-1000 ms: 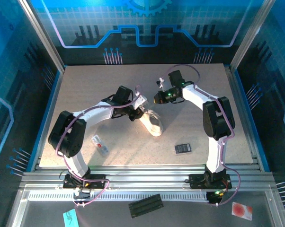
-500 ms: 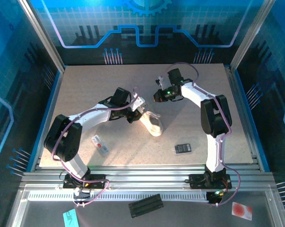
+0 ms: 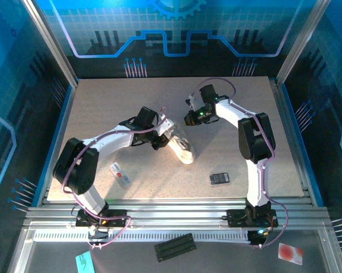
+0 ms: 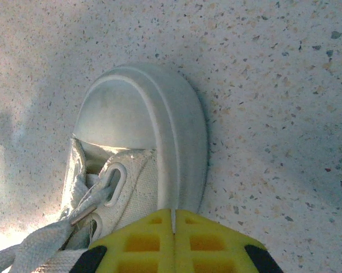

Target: Tie the shoes

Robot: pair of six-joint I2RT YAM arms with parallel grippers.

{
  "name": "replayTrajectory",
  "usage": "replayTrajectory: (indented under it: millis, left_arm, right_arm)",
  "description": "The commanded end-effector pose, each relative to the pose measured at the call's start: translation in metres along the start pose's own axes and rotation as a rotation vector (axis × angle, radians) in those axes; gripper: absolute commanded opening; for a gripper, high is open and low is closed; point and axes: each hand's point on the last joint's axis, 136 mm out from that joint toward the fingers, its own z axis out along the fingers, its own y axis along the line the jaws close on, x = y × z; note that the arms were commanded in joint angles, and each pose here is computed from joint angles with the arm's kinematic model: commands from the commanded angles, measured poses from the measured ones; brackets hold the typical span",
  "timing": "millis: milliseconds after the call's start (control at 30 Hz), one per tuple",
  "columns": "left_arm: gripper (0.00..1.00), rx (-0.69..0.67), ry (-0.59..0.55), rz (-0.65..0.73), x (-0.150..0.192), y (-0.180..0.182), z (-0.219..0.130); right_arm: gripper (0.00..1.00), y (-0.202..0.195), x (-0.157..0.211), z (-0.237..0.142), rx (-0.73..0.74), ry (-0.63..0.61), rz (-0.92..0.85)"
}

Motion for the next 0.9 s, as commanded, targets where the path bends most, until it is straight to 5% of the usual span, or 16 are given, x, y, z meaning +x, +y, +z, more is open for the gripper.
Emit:
replayTrajectory:
  millis: [0,167,267,433,733,867]
  left_arm:
    - [0.00,0.033,0.126,-0.064,0.029,-0.012,0.004]
    - [0.00,0.027,0.100,-0.070,0.014,-0.012,0.010]
    - [0.17,0.027,0.058,-0.072,0.003,-0.012,0.007]
    - [0.37,0.026,-0.013,-0.076,-0.010,-0.011,-0.007]
    - [0.40,0.033,-0.196,-0.237,-0.021,0.024,-0.052]
    - [0.41,0.074,-0.197,-0.152,-0.031,0.029,-0.050]
  right_arm:
    - [0.04,-0.006,-0.021,-0.016,0.043,-0.077,-0.036]
    - [0.28,0.015,-0.040,-0.045,0.018,-0.161,-0.043]
    - [0.41,0.026,-0.044,-0.062,0.013,-0.188,-0.038]
    - [0.47,0.041,-0.019,-0.077,0.022,-0.187,-0.024]
    - [0.52,0.075,0.072,-0.056,0.142,-0.043,-0.156]
    - [0.53,0.085,0.084,-0.045,0.109,-0.025,-0.169]
